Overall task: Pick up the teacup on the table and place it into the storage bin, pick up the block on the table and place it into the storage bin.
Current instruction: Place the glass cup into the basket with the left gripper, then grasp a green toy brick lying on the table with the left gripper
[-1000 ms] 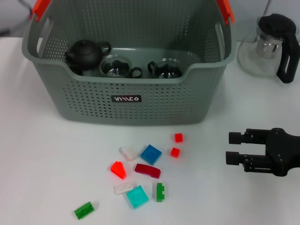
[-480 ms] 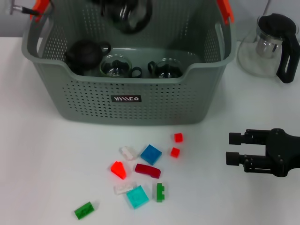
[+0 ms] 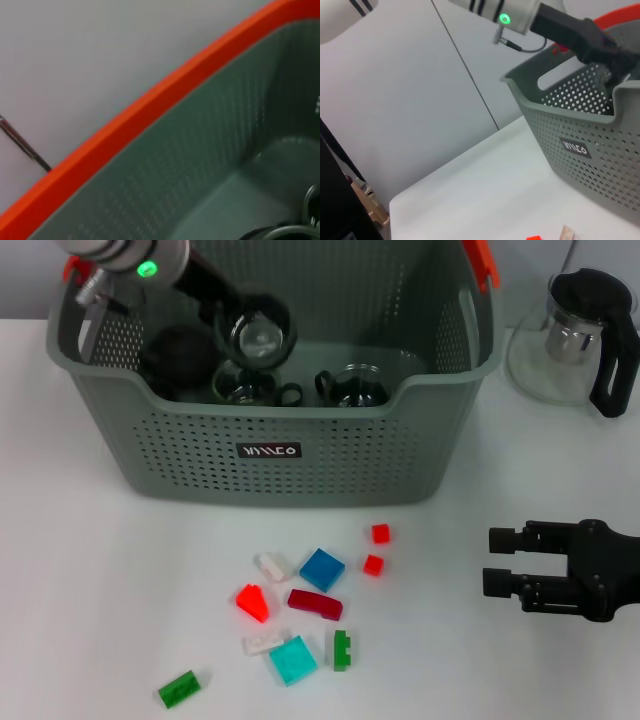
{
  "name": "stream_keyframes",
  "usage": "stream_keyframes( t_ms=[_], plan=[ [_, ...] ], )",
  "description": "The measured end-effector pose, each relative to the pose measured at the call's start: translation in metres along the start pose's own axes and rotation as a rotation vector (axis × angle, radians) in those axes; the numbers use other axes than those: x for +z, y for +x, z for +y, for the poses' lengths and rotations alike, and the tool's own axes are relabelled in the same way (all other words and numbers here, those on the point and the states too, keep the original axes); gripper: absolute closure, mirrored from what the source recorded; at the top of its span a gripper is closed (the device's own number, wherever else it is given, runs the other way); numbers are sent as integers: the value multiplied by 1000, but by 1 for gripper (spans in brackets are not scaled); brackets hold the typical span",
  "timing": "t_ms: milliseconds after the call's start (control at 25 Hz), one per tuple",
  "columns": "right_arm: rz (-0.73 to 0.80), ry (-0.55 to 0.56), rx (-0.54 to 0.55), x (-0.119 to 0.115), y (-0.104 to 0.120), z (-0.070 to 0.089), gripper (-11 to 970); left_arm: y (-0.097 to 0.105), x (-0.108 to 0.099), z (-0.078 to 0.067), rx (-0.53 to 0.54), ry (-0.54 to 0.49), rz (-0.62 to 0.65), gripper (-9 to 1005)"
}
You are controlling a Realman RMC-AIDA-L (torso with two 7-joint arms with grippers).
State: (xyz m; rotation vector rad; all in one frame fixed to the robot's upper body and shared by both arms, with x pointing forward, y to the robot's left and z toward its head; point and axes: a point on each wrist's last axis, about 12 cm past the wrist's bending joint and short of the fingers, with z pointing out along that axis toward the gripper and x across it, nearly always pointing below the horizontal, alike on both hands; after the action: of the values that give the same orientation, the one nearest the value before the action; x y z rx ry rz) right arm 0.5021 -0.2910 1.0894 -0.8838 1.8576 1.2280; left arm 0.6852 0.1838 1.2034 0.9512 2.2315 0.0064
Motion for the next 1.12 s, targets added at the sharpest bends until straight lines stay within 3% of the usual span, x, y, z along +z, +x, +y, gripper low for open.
stream_keyframes(
  t_ms=[200,440,520,680,760,840,1000,1120],
  plan=[
    [0,0,3,0,1,0,259,2,11,-11,44,-6,32,932],
    [1,2,4,-2,2,0,259,0,7,-10,28,-13,12,882],
    [1,3,4,-2,2,0,259,1,-4,-3,-18,-21,-22,866],
    [2,3,3,-3,1,0,259,8,-36,11,-136,26,-168,709],
    [1,4,4,-3,1,0,260,26,-58,19,-199,135,-291,606],
    [-1,5,5,-3,1,0,260,44,-84,25,-247,313,-465,477],
    [-3,4,4,-3,0,0,259,75,-134,39,-220,752,-833,478],
    [-4,2,5,-2,0,-1,259,114,-137,37,-246,997,-1016,480]
  ],
)
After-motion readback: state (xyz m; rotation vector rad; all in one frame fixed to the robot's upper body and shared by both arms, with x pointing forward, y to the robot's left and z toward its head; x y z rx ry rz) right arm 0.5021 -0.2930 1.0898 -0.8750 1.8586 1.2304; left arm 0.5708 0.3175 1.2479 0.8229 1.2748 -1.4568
